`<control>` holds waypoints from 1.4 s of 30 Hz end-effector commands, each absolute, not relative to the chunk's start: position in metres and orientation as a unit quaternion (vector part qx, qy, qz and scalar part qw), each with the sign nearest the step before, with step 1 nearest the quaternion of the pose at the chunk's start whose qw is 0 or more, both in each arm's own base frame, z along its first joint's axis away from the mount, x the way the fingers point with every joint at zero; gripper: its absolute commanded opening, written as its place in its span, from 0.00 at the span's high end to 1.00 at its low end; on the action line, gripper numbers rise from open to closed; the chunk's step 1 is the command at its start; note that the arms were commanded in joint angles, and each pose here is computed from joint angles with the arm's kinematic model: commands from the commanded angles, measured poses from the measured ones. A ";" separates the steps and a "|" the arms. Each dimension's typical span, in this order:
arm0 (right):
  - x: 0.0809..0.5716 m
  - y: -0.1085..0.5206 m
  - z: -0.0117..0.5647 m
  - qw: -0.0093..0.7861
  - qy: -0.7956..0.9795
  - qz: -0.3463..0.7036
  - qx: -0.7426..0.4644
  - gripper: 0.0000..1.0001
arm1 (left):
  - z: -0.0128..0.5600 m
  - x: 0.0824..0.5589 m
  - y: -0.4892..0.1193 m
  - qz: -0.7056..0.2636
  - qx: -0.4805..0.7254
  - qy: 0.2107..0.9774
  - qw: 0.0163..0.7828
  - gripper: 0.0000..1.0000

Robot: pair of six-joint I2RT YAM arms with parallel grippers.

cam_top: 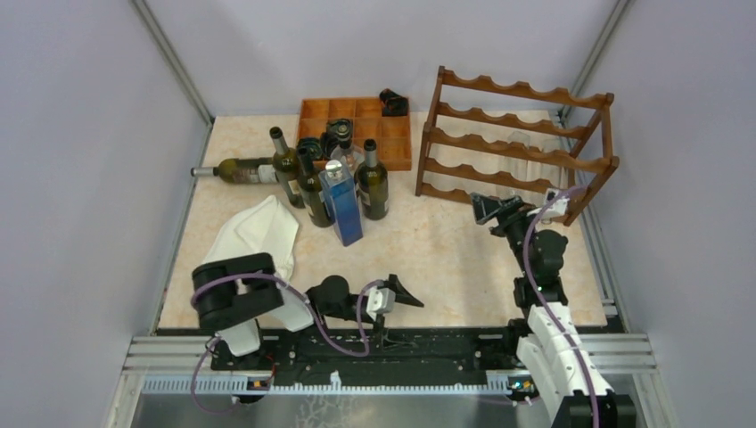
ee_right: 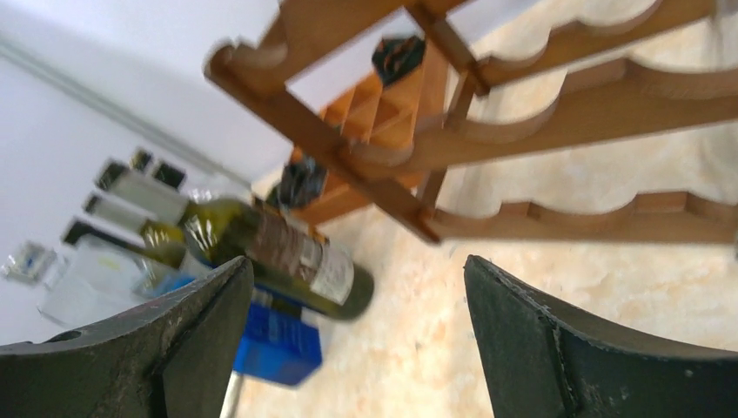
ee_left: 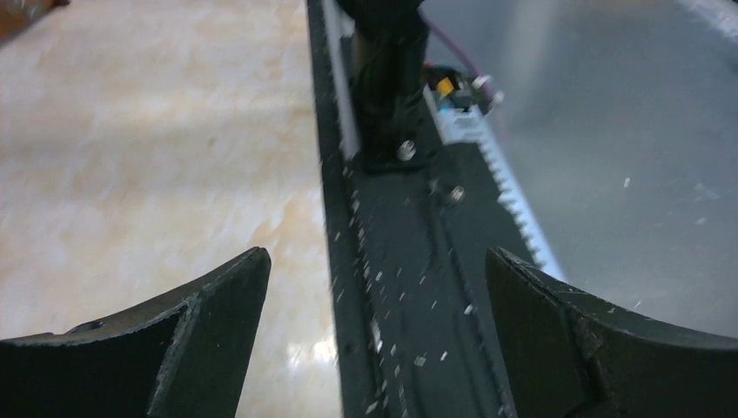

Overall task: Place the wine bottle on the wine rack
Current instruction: Place the wine bottle in the wine rack, then pick up the wine bottle from the center of the board.

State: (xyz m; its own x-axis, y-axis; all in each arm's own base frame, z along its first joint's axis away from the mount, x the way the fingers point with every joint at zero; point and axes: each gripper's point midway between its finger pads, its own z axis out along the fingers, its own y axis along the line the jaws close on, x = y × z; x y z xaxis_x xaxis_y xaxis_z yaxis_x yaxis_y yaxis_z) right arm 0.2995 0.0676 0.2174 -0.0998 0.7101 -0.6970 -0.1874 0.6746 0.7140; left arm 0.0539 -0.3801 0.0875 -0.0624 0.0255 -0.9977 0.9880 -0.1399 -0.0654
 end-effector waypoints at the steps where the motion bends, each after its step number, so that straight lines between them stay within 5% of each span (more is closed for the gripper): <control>1: 0.285 0.099 0.186 0.604 0.696 0.375 0.101 0.11 | 0.110 0.040 -0.398 -0.534 0.543 0.485 0.430 0.01; 13: 0.277 0.097 0.133 0.585 0.718 0.362 0.107 0.11 | 0.210 0.060 -0.384 -0.468 0.511 0.588 0.417 0.01; 29: 0.278 0.124 0.128 0.538 0.727 0.423 0.054 0.12 | 0.409 0.157 -0.343 -0.326 0.307 0.692 0.566 0.01; 35: 0.276 0.124 0.128 0.539 0.726 0.423 0.057 0.12 | 0.400 0.226 -0.299 -0.303 0.187 0.766 0.535 0.02; 42: 0.274 0.119 0.124 0.541 0.729 0.412 0.072 0.12 | 0.400 0.253 -0.230 -0.225 -0.022 0.794 0.565 0.06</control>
State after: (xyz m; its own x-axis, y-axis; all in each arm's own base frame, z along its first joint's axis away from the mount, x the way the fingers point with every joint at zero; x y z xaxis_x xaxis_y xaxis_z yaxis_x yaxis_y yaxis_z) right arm 0.2678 0.1191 0.1054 -0.4618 0.5496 -0.6962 -0.2968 0.6439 0.7052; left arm 0.2478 -0.2731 0.4012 -0.3502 -0.1268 -0.9280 0.4647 0.8367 -0.2897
